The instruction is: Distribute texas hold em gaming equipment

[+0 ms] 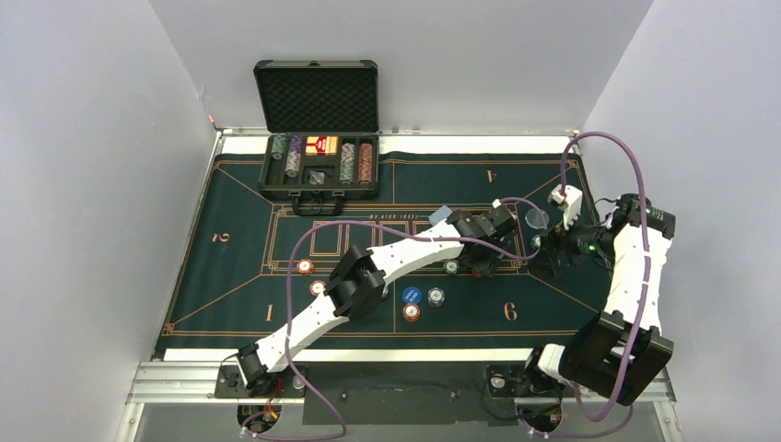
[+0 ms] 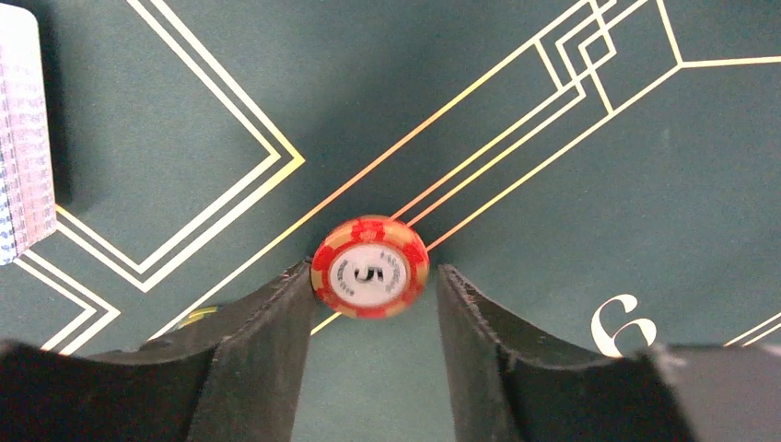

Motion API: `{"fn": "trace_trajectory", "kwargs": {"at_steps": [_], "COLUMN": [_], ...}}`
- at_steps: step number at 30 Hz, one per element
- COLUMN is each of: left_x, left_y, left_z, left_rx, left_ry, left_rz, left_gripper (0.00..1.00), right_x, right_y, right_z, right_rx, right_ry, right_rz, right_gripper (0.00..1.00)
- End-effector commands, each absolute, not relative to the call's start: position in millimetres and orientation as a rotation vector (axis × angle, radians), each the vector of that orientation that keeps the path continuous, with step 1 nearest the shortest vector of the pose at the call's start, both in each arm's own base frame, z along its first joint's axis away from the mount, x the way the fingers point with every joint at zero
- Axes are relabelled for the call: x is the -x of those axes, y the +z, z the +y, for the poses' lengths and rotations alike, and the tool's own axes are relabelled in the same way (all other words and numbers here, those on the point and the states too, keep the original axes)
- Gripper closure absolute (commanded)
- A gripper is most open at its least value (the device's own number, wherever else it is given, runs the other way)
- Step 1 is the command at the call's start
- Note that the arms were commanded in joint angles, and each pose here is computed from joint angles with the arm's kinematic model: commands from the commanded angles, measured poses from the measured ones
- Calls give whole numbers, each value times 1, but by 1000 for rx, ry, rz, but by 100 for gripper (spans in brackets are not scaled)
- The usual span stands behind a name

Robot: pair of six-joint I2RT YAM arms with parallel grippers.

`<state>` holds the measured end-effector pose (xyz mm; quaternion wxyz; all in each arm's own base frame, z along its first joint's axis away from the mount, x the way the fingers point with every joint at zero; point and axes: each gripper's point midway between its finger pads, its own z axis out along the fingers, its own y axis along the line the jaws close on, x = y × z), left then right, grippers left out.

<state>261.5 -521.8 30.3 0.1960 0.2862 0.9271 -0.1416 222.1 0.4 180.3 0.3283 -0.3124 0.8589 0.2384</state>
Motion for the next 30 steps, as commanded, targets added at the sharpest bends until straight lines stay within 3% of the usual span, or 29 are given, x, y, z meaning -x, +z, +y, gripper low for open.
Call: {"fn": "trace_trajectory", "kwargs": {"at_steps": [1,6,16,18,21,22,23,24,27,30], "left_x": [-262,-268,-322,-329,-337,-338,-339,-338,-333,-325], "left_y": [40,71,188,235,250,282,270,300,292,288], "left_z": [-532,-541,-501,-477,-439,-417,-403,-377,-313,-224], "left_rx": [-790,-739,-553,-498,-456,-418,-423,-379,-336,-222], "left_ry": [-434,-514,-606,-627,-583,-602,-567,-579,-544,-503], "left_rz": [2573,2527,2319,2232,2166,2103,2093,2027,1978,1927], "left_gripper": [46,35,29,27,26,24,22,20,9,3], "right_x": [-226,-215,-195,-191,-192,-194,-203,-209,-248,-273], "right_y": [196,206,226,219,201,195,182,176,150,138], "right_z": [5,11,13,15,20,29,33,36,46,60], "right_rx": [865,935,982,1018,1058,1118,1154,1167,1187,1167], "right_ry": [637,677,537,541,564,576,531,497,255,188], "right_rz": [2165,2123,2147,2172,2237,2235,2261,2274,2307,2364], "right_gripper": [16,16,14,14,14,14,13,13,8,8]}}
